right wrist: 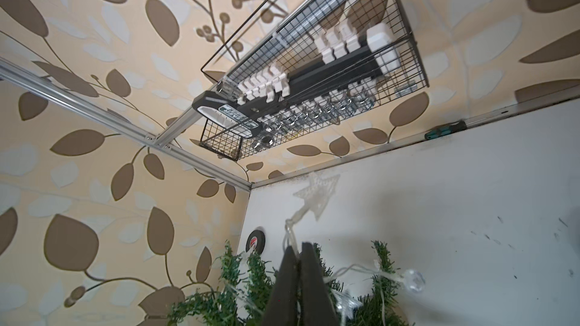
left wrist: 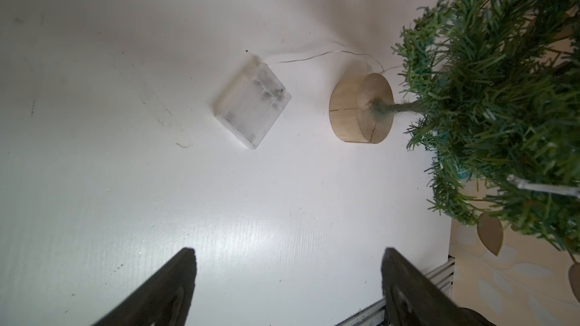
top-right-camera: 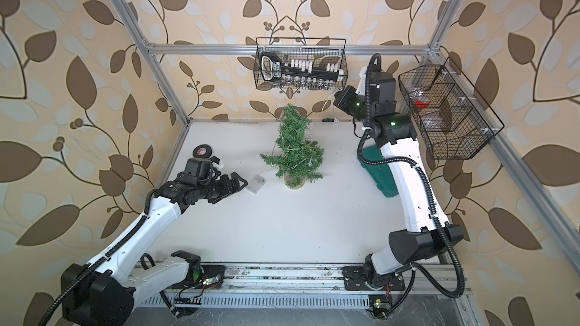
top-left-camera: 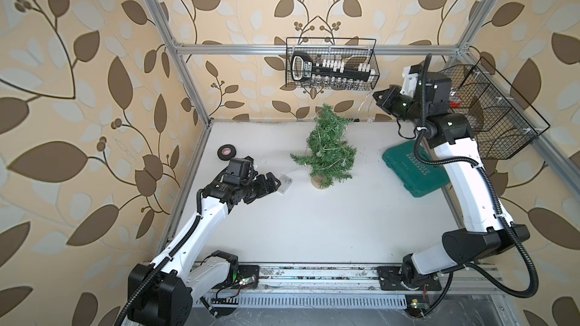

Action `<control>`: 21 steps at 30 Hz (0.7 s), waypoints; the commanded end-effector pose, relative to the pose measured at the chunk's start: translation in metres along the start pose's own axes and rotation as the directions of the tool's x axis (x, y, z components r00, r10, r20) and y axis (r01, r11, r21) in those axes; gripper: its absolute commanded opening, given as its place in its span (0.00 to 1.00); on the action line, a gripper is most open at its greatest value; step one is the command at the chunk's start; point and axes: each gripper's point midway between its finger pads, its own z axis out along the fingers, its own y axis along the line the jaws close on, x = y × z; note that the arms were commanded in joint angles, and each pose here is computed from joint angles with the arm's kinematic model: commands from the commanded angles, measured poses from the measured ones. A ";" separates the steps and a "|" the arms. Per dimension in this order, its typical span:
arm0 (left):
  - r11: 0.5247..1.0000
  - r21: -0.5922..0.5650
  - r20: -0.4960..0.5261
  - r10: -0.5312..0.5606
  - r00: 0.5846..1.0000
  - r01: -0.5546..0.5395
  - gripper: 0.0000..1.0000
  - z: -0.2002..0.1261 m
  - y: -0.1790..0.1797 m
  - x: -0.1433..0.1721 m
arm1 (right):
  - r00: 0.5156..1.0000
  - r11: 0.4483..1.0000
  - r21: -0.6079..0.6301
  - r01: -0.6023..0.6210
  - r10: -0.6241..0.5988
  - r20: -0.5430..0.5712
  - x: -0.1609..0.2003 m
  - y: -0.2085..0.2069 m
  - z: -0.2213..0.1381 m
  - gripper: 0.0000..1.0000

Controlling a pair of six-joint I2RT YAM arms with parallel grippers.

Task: Remove string lights from the small christmas tree
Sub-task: Remove the light string from the Christmas tree.

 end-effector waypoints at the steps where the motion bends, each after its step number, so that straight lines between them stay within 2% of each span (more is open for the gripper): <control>1: 0.998 0.055 0.033 0.041 0.999 -0.043 0.92 -0.012 -0.020 -0.009 | 1.000 1.000 0.024 0.018 -0.017 -0.020 0.019 -0.013 -0.012 0.00; 6: 0.996 0.081 0.028 0.031 0.999 -0.033 0.89 -0.011 -0.026 -0.011 | 0.996 0.995 0.095 0.028 -0.019 -0.089 0.063 -0.052 -0.025 0.00; 9: 0.995 0.095 0.028 0.041 0.999 -0.044 0.88 -0.012 -0.033 -0.017 | 0.996 0.992 0.125 0.034 -0.023 -0.089 0.071 -0.066 -0.030 0.00; 12: 0.994 0.089 0.038 0.059 0.998 -0.062 0.87 -0.017 -0.041 -0.026 | 0.998 0.993 0.113 0.038 -0.031 -0.056 0.055 -0.061 -0.031 0.00; 16: 0.990 0.099 0.076 0.090 0.993 -0.098 0.88 -0.029 -0.055 -0.041 | 0.999 0.997 0.063 0.052 -0.052 0.005 0.020 -0.036 -0.022 0.00; 21: 0.991 0.077 0.191 0.097 0.977 -0.114 0.90 -0.056 -0.074 -0.073 | 0.999 0.999 -0.036 0.033 -0.031 0.041 -0.008 0.003 0.004 0.00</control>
